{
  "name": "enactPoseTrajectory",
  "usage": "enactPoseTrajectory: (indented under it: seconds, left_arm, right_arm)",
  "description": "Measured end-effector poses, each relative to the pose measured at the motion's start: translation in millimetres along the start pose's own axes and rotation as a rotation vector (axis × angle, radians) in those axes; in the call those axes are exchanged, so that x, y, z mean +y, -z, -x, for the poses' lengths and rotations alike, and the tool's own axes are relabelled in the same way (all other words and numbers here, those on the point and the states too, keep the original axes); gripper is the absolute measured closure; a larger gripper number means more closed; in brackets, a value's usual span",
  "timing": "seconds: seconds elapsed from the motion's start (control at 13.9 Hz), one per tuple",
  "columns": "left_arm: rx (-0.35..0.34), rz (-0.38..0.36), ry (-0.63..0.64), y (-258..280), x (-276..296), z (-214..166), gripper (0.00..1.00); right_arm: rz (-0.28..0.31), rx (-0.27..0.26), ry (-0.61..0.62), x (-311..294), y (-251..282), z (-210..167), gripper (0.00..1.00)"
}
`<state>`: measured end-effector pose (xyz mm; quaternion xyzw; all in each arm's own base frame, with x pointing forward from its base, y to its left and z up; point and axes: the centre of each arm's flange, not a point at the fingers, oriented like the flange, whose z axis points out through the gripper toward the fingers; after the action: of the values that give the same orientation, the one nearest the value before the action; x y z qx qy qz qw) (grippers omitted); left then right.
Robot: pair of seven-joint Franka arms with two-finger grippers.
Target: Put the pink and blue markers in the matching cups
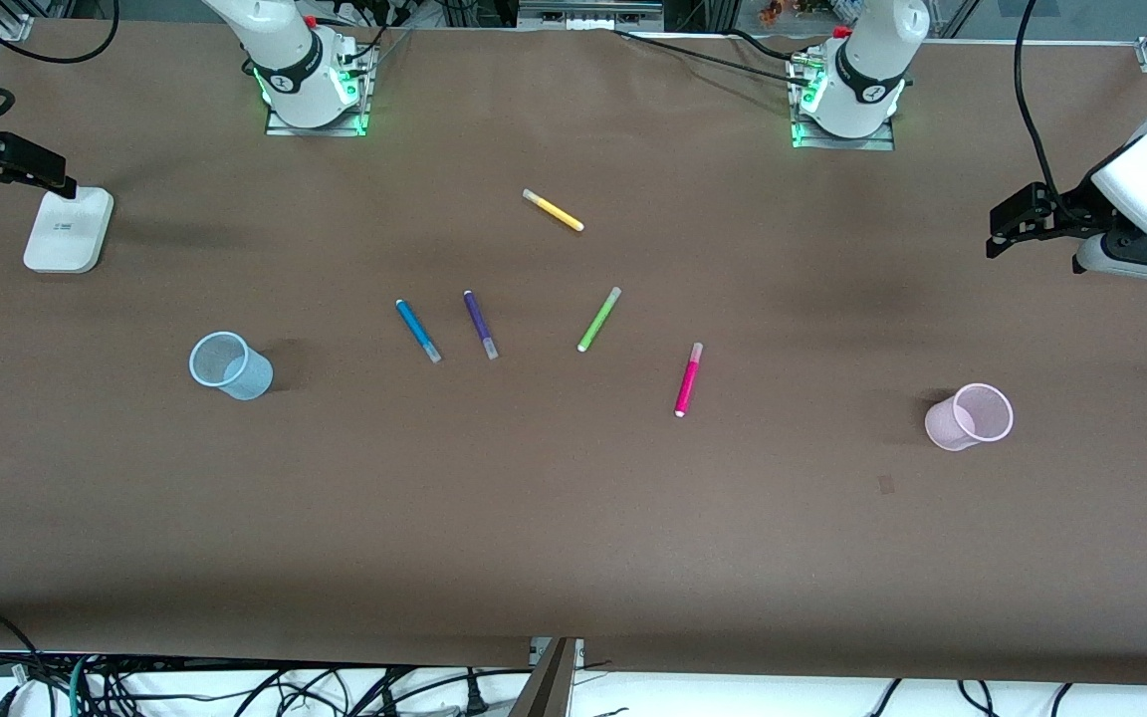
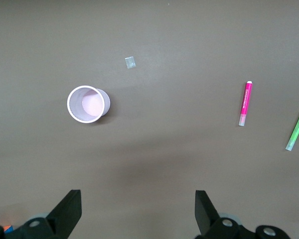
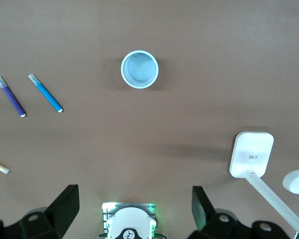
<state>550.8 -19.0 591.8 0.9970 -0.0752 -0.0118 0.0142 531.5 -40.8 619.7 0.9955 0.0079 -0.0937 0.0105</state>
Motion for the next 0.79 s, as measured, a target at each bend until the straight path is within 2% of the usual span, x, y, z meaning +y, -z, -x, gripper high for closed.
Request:
enactPoseTrajectory:
  seconds: [0.79]
  left_arm:
    - [0.000, 0.000, 0.000, 0.0, -0.2, 0.0, 0.00]
  right_arm:
    - [-0.002, -0.008, -0.006, 3.4, -5.4, -4.7, 0.00]
